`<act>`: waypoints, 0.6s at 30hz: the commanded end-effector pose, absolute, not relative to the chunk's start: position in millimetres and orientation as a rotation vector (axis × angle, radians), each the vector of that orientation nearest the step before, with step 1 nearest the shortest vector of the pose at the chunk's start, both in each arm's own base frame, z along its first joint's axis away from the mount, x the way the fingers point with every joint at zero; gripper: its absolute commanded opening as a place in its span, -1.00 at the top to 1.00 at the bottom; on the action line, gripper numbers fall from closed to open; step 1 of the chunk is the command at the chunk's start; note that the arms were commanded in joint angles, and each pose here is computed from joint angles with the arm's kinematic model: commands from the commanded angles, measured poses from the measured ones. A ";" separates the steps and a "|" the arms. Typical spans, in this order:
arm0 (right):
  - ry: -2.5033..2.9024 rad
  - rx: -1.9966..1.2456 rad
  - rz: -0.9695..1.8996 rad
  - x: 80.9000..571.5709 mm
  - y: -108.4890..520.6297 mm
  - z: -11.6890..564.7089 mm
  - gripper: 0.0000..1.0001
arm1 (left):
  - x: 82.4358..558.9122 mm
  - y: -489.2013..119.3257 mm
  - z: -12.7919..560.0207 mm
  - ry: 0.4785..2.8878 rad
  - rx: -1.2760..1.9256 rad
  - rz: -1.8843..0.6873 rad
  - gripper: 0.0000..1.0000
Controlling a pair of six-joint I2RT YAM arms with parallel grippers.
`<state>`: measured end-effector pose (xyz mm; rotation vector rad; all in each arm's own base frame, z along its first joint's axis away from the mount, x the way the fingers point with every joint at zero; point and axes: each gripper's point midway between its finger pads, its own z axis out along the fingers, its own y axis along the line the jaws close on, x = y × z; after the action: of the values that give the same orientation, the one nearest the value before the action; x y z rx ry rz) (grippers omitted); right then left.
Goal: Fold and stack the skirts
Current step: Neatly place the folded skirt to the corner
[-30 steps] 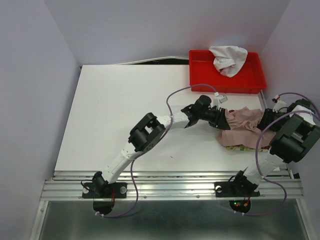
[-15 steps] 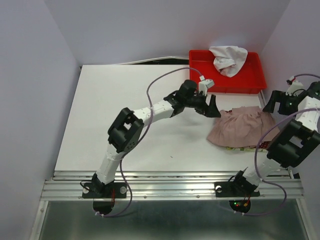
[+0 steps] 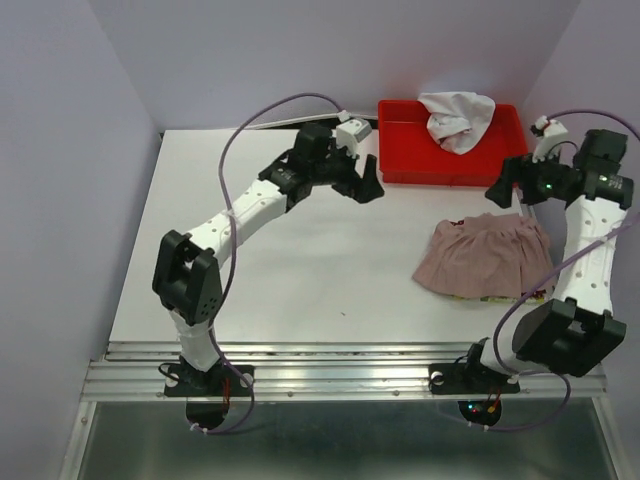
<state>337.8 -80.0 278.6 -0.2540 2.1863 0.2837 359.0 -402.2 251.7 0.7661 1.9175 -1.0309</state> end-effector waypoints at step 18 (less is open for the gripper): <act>2.234 -0.546 0.809 305.4 176.1 158.6 -1.00 | 332.7 -90.6 197.1 2.088 0.586 -0.311 -0.97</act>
<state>315.0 153.7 157.2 -0.4933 2.3051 0.8001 339.7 -103.1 212.5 0.5556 2.1075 -0.4115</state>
